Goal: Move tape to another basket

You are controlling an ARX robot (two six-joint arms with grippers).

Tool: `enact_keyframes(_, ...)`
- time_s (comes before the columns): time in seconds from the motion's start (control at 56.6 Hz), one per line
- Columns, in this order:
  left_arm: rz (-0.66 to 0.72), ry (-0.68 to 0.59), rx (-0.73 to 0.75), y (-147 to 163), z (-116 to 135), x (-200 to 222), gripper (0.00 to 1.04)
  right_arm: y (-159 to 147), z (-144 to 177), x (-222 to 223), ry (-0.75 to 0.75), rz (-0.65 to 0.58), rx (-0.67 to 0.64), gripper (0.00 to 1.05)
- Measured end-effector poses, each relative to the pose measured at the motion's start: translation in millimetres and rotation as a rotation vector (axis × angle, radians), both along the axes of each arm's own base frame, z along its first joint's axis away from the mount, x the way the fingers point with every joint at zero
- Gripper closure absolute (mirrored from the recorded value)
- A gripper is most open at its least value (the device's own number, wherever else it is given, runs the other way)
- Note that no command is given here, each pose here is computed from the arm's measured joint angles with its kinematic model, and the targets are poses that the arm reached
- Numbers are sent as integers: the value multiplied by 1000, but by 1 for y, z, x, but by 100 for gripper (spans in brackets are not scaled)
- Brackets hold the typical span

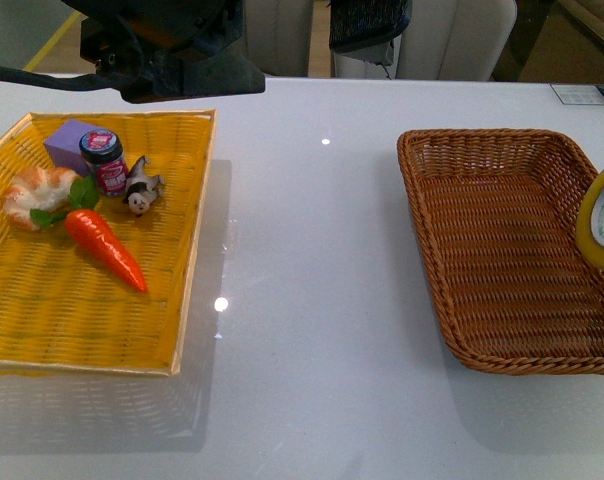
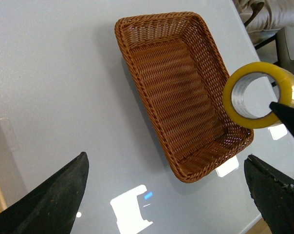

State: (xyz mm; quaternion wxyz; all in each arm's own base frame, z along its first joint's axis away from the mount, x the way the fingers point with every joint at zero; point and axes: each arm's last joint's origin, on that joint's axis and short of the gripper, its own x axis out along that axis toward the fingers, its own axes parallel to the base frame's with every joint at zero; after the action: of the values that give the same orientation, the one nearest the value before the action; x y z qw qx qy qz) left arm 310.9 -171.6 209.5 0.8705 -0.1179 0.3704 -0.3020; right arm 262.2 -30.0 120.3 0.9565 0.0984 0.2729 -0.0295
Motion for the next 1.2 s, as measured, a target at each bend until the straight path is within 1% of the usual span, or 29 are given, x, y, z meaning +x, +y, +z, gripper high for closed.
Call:
enact_keyframes(0.071,1,0,0,0,0,0,9,4,-7,10,43,93,-118,57)
enact_keyframes(0.177,1,0,0,0,0,0,9,16,-13,26,81,224,-259,57)
enact_keyframes(0.406,1,0,0,0,0,0,9,34,-24,57,122,347,-538,57)
enact_keyframes(0.477,1,0,0,0,0,0,9,37,-31,63,139,370,-612,57)
enact_keyframes(0.53,1,0,0,0,0,0,9,39,-35,66,148,384,-642,56)
enact_keyframes(0.565,0,0,0,0,0,0,9,40,-39,68,158,396,-661,49)
enact_keyframes(0.707,1,0,0,0,0,0,9,44,-42,71,164,404,-705,28)
enact_keyframes(0.742,0,0,0,0,0,0,9,45,-41,71,157,401,-709,20)
enact_keyframes(0.795,1,0,0,0,0,0,9,44,-40,71,147,393,-713,10)
enact_keyframes(0.83,1,0,0,0,0,0,9,44,-39,69,144,388,-709,7)
enact_keyframes(0.936,1,0,0,0,0,0,9,38,-28,58,116,339,-664,9)
enact_keyframes(1.077,1,0,0,0,0,0,9,21,17,32,-31,211,-498,9)
enact_keyframes(1.201,1,0,0,0,0,0,9,12,50,5,-129,135,-368,9)
